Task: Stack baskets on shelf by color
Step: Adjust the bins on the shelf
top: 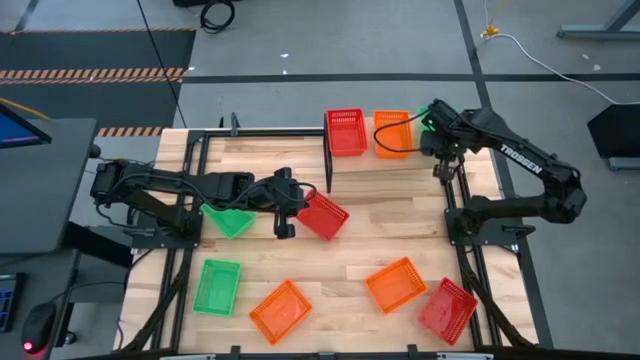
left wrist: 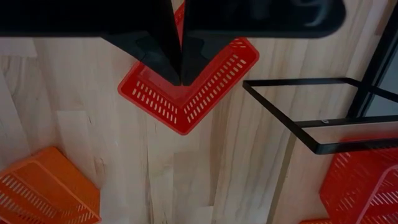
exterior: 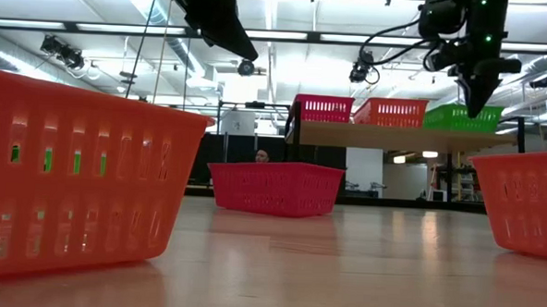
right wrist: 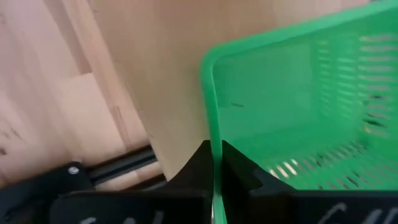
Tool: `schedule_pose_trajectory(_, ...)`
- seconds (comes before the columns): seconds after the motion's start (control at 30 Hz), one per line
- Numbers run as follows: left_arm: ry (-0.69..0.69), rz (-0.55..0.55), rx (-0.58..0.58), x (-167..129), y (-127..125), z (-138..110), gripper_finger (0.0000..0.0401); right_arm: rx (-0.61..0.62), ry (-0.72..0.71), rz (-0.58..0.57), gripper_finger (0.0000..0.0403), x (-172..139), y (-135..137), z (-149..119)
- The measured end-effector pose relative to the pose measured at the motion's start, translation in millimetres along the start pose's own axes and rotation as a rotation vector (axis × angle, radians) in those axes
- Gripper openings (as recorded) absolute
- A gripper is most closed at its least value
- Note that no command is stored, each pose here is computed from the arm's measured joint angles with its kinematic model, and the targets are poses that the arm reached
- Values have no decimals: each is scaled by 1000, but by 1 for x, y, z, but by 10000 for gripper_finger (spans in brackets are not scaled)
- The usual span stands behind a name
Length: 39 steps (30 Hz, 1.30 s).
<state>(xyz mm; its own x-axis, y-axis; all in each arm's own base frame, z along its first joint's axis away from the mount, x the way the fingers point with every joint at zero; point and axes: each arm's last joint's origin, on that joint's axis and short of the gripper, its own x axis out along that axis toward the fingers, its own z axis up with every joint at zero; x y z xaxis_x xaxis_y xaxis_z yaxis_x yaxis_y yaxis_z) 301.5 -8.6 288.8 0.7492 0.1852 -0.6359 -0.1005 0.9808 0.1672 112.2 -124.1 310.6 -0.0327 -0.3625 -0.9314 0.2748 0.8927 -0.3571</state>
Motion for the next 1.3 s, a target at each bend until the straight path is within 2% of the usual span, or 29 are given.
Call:
schedule_pose_trajectory(0.23,0,0,0,0,0,0,13,54,-22,-63,90,-10,2,-10)
schedule_pose_trajectory(0.5,0,0,-1,0,0,0,18,130,-141,-2,101,-21,9,-15)
schedule_pose_trajectory(0.63,0,0,-1,0,0,0,13,214,-219,74,101,-26,15,-15)
schedule_pose_trajectory(0.77,0,0,-6,0,0,0,15,301,-324,226,101,-31,23,-10)
schedule_pose_trajectory(0.9,-1,0,-32,0,0,0,20,280,-374,308,101,-36,31,-5)
schedule_pose_trajectory(0.97,-1,0,-48,0,0,0,19,254,-365,279,101,-36,33,-5)
schedule_pose_trajectory(1.17,-1,0,-72,0,0,0,14,237,-273,85,101,-35,31,-10)
schedule_pose_trajectory(1.3,-1,-1,-77,0,0,0,18,203,-244,54,101,-34,30,-13)
